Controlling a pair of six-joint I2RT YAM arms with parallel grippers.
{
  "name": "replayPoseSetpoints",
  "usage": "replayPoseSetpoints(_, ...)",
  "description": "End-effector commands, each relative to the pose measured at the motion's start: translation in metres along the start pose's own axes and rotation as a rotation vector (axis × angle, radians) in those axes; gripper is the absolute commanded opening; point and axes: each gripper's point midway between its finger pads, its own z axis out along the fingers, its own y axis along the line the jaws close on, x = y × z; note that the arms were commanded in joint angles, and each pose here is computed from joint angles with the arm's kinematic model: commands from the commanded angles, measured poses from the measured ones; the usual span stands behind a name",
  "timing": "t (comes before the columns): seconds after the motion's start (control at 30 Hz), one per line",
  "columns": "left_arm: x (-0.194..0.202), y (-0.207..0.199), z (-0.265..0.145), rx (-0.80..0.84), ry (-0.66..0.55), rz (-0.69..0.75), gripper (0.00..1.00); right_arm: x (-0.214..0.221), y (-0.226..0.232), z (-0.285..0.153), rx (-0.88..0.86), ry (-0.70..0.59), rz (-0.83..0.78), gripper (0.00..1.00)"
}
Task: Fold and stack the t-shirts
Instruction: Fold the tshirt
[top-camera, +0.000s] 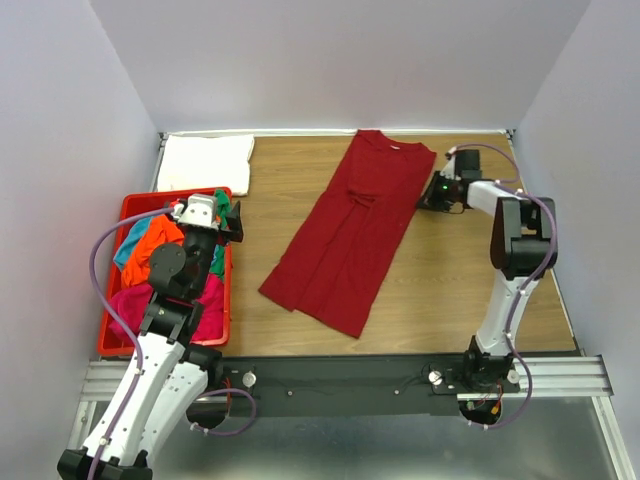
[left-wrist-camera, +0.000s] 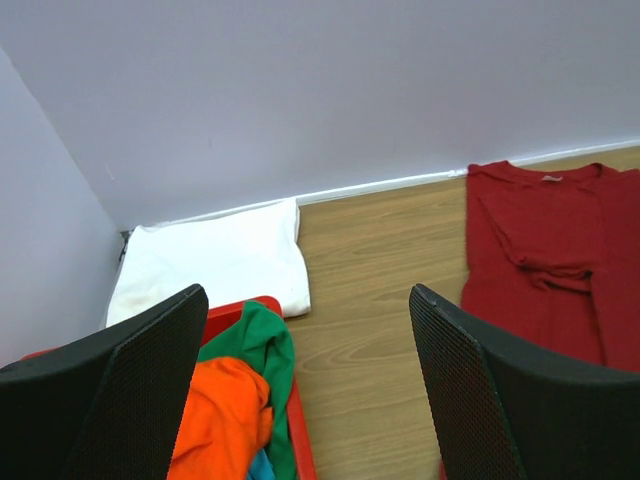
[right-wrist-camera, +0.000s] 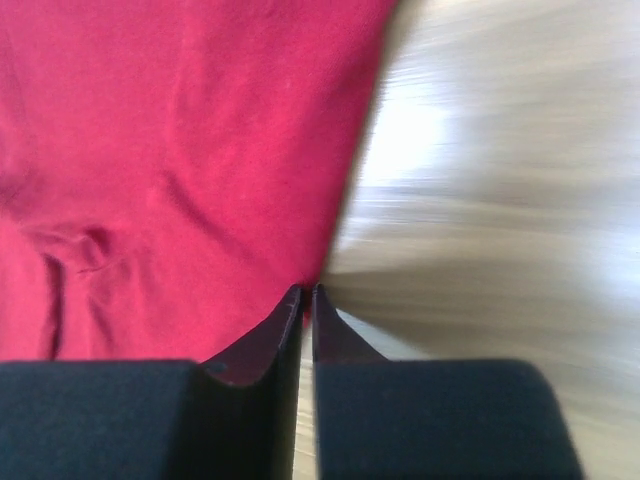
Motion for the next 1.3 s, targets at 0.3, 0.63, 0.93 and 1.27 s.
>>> replayPoseSetpoints(0.3,-0.017,-0.015,-0.001,0.089,-0.071,0.021,0.89,-0.015,-0.029,-0.100,-0.059,0.117,-0.455,0.59)
replayPoseSetpoints(0.63,-0.017,-0.018,-0.001,0.109,-0.079,0.029,0.89,0.184,0.093,-0.143,-0.740,0.328,-1.633,0.80)
replayPoseSetpoints(0.93,-0.015,-0.018,0.000,0.110,-0.076,0.031,0.89,0.252,0.130,-0.135,-0.812,0.367,-1.971,0.76)
replayPoseSetpoints(1.27,-0.015,-0.018,-0.001,0.107,-0.076,0.034,0.89,0.308,0.106,-0.131,-0.854,0.559,-2.143,0.66)
